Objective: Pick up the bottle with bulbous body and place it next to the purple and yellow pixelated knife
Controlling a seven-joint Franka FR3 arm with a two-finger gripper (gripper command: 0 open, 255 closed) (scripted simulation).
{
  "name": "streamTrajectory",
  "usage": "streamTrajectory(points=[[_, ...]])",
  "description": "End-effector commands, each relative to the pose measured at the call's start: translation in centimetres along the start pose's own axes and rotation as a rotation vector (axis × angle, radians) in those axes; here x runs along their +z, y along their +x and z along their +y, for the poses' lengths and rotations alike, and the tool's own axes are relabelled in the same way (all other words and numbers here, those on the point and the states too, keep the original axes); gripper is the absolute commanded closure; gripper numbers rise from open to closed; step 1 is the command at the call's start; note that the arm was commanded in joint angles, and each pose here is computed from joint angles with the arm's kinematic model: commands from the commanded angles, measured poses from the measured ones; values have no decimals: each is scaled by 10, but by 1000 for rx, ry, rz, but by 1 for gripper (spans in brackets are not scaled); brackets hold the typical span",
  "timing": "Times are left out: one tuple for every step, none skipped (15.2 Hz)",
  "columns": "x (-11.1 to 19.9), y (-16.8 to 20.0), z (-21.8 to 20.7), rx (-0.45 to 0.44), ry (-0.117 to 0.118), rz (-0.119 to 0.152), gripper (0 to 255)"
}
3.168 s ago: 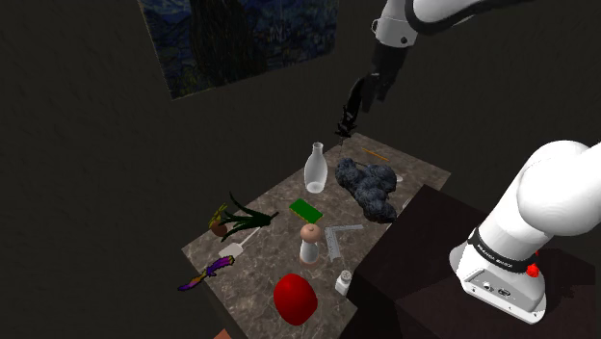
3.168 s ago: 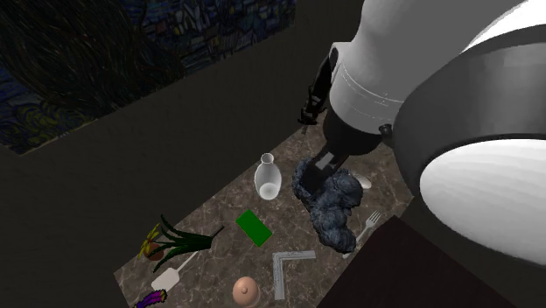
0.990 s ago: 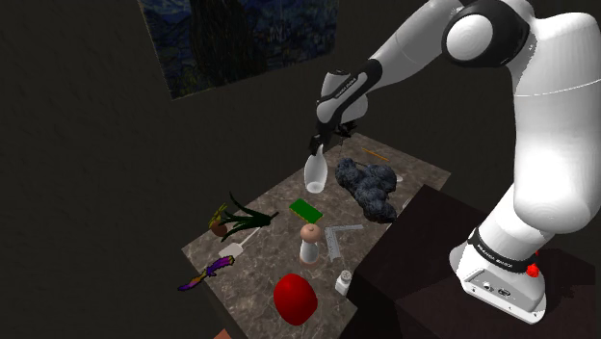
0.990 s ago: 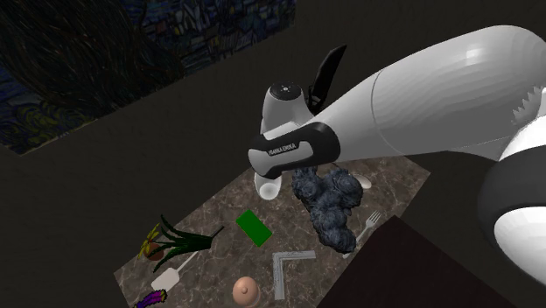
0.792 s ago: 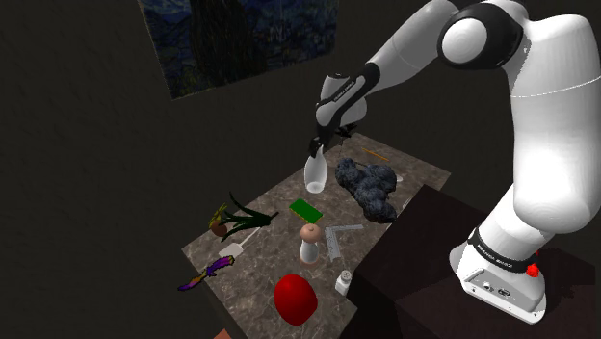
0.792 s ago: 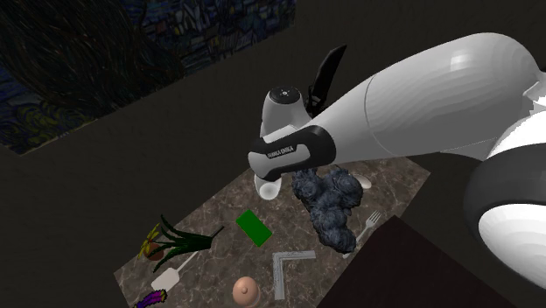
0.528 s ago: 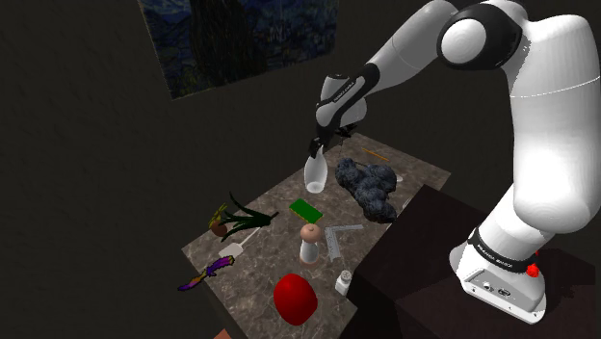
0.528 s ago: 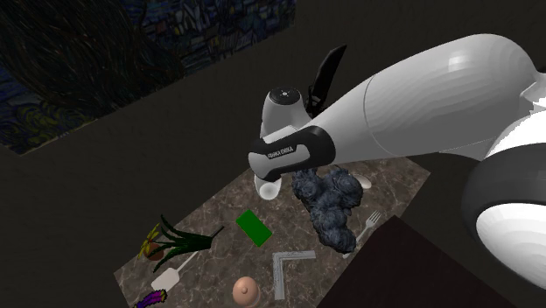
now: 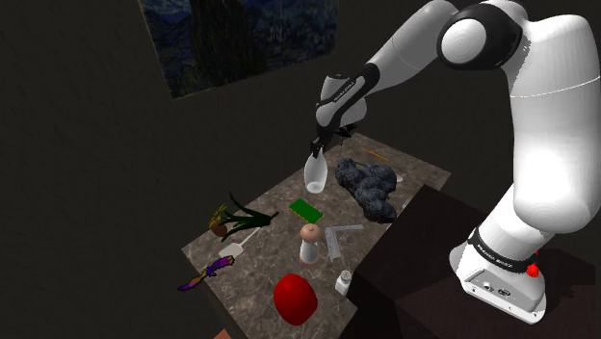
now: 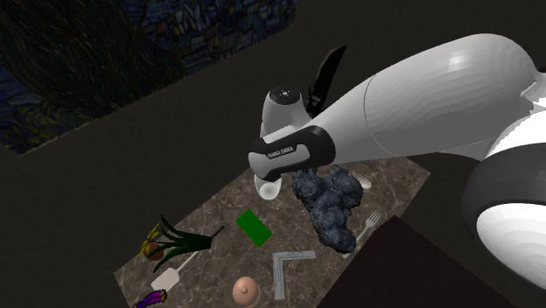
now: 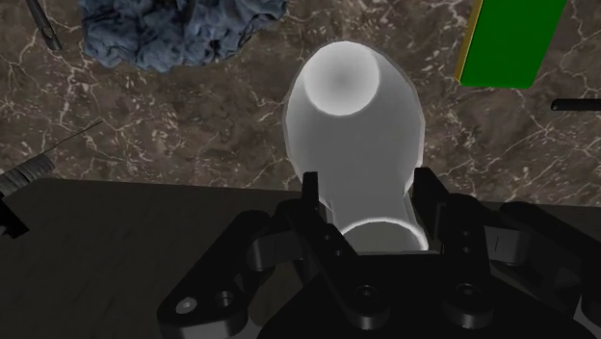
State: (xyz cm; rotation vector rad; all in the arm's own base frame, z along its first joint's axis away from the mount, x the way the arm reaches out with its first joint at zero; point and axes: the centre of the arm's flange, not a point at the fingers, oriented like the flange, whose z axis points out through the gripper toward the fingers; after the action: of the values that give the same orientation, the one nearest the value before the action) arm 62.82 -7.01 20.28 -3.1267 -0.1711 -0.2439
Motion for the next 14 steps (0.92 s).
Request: streamTrajectory(points=[[1, 0, 0, 0, 0, -1, 255], [1, 0, 0, 0, 0, -1, 255], [1, -1, 0, 0, 0, -1, 255], [1, 0, 0, 0, 0, -1, 255], [-5, 0, 0, 0, 0, -1, 255], [-10, 1, 0, 0, 0, -1, 255], [-15, 2, 0, 0, 0, -1, 255], [-20, 3, 0, 0, 0, -1, 255], [-25, 4, 0, 0, 0, -1, 255], [-31, 4, 0, 0, 0, -1, 255], [-36, 5, 0, 0, 0, -1, 255], [-41, 6, 0, 0, 0, -1, 255], [-46, 7, 0, 0, 0, -1, 255], [-52, 8, 0, 0, 0, -1, 255]])
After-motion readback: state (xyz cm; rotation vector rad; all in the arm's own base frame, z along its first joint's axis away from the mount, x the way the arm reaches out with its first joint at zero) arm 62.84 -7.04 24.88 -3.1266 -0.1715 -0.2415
